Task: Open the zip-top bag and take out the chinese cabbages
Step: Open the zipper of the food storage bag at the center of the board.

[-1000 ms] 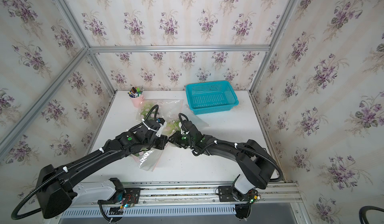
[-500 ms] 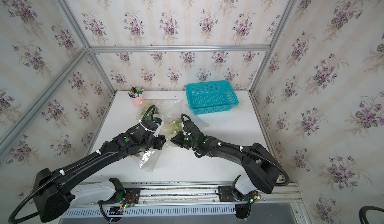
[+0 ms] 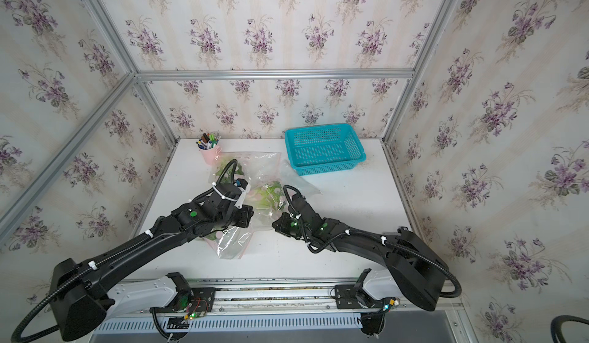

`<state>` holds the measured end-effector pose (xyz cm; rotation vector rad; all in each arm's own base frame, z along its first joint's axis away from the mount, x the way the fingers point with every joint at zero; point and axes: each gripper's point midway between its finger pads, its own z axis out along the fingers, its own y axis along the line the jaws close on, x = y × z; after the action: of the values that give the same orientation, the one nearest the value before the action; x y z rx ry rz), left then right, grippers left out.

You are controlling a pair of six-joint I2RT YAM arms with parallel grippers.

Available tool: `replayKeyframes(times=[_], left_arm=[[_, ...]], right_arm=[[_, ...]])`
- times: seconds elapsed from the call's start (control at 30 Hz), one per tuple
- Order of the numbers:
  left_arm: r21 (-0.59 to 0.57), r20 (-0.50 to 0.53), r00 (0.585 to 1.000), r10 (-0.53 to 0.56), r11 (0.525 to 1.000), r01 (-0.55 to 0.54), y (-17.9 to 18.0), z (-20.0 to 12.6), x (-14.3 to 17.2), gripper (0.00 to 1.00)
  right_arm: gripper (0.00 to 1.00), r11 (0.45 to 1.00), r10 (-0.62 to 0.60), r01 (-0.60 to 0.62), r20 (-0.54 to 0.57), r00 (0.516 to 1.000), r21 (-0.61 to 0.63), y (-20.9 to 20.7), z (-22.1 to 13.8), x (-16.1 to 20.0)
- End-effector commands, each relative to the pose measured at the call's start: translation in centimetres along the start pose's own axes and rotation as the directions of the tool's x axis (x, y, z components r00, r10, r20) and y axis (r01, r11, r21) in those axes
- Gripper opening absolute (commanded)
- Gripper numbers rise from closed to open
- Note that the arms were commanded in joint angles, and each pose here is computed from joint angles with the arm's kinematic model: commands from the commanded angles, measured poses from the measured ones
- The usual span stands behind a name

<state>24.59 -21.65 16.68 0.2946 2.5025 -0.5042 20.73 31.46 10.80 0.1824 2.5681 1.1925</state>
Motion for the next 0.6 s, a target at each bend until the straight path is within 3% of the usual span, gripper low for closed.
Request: replayKeyframes(times=[0.0,0.2,0.3,0.37,0.47,0.57], left_arm=[[0.005,0.023,1.0,0.013,1.0,-0.013,-0.2,-0.5,-0.7,0.0],[0.042,0.001,0.999,0.041,0.998,-0.041,-1.0,-0.7,-0.5,0.0],[0.046,-0.007,0.999,0.042,0.998,-0.042,-1.1,-0.5,-0.4,0.0],[0.045,-0.008,0.999,0.041,0.998,-0.04,-1.2,-0.5,-0.5,0.0],[0.045,-0.009,0.999,0.04,0.998,-0.039,-1.3,-0.4,-0.5,0.0],[0.041,-0.012,0.999,0.039,0.998,-0.038,-1.3,-0.3,-0.5,0.0]], right_arm=[[0.0,0.994,-0.007,0.004,0.031,0.999,0.106,-2.4,-0.5,-0.2],[0.03,0.99,-0.067,0.06,0.049,0.997,0.125,-2.1,-1.2,-0.7],[0.26,0.991,-0.126,0.125,0.024,0.992,0.037,0.4,-1.7,-0.4],[0.32,0.986,-0.166,0.165,0.025,0.986,0.01,2.0,-2.6,-0.3],[0.3,0.976,-0.216,0.216,0.052,0.975,-0.007,3.9,-4.4,-0.4],[0.14,0.967,-0.233,0.241,0.085,0.969,-0.085,6.3,-6.1,-0.4]])
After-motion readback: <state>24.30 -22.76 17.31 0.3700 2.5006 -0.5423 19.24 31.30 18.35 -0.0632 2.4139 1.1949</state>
